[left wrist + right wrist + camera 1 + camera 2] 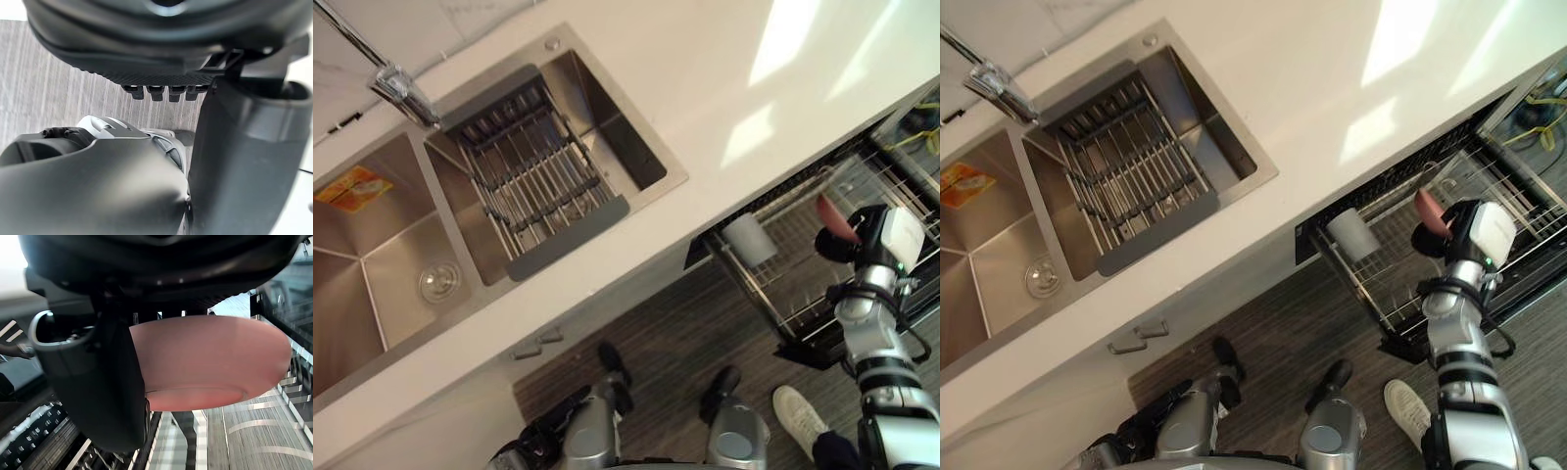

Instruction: Walk over to the sink, pick up the cup, carry it to the dishwasher, place the cup inside the dishwasher, then close the dishwasher door

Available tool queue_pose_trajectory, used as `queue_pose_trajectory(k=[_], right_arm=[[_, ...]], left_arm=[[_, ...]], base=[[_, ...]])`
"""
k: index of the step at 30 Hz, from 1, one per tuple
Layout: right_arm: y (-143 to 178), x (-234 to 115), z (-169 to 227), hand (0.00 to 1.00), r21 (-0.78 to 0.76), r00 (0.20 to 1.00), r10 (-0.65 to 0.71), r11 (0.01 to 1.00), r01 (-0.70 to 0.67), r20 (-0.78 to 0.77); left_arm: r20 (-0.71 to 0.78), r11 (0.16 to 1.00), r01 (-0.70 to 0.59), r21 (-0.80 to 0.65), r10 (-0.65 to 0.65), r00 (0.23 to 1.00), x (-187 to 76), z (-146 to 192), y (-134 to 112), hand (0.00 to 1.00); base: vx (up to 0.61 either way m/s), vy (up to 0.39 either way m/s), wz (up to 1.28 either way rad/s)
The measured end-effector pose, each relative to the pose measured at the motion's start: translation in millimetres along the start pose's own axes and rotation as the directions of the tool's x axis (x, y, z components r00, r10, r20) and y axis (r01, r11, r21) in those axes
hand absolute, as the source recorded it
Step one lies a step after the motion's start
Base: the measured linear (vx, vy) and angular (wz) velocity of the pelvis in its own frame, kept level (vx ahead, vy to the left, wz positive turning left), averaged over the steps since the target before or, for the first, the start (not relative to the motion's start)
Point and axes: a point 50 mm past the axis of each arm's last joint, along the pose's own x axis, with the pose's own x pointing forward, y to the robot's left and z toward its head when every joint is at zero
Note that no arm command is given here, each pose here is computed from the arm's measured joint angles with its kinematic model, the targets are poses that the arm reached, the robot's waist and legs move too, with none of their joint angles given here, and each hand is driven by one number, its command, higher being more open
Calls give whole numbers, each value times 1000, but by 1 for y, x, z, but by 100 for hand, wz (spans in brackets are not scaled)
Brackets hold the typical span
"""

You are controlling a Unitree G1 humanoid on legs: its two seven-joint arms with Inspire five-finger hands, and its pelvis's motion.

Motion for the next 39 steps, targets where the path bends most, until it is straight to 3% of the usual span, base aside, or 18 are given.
queue_pose_trajectory(k=[2, 3, 12, 18, 24, 28, 33, 39], right_arm=[[3, 1, 6, 0, -13, 1000, 21, 1000, -21, 21], [10, -1, 9, 100, -29, 998, 57, 998, -56, 36], [25, -9, 5, 100, -3, 994, 77, 997, -78, -80], [32, -22, -4, 100, 73, 990, 31, 997, -21, -140], [42, -62, -36, 100, 190, 963, 32, 982, 20, -266], [24, -79, -45, 100, 247, 960, -54, 961, 125, -275], [-20, -97, -53, 100, 291, 922, -241, 897, 331, -304], [-37, -113, -62, 100, 333, 891, -294, 849, 409, -346]], left_arm=[[5, 1000, 22, 20, -22, 1000, 2, 5, -8, 100], [8, 999, 31, 29, -31, 999, 3, 7, -12, 100], [16, 999, 51, 19, -51, 999, 6, 10, -16, 100], [37, 998, 55, 28, -56, 998, 5, 19, -18, 100], [55, 1000, 13, 17, -14, 998, 2, 26, -8, 100], [30, 1000, -15, 2, 15, 999, 0, 22, -1, 100], [-1, 994, -93, -55, 93, 996, -5, 8, 20, 100], [-48, 983, -167, -79, 163, 985, -9, -7, 35, 100]], base=[[32, 21, 5], [65, -1, 11], [11, -31, 13], [-10, -23, 1], [11, -43, -11], [-8, -18, -27], [22, -30, -27], [37, -20, -21]])
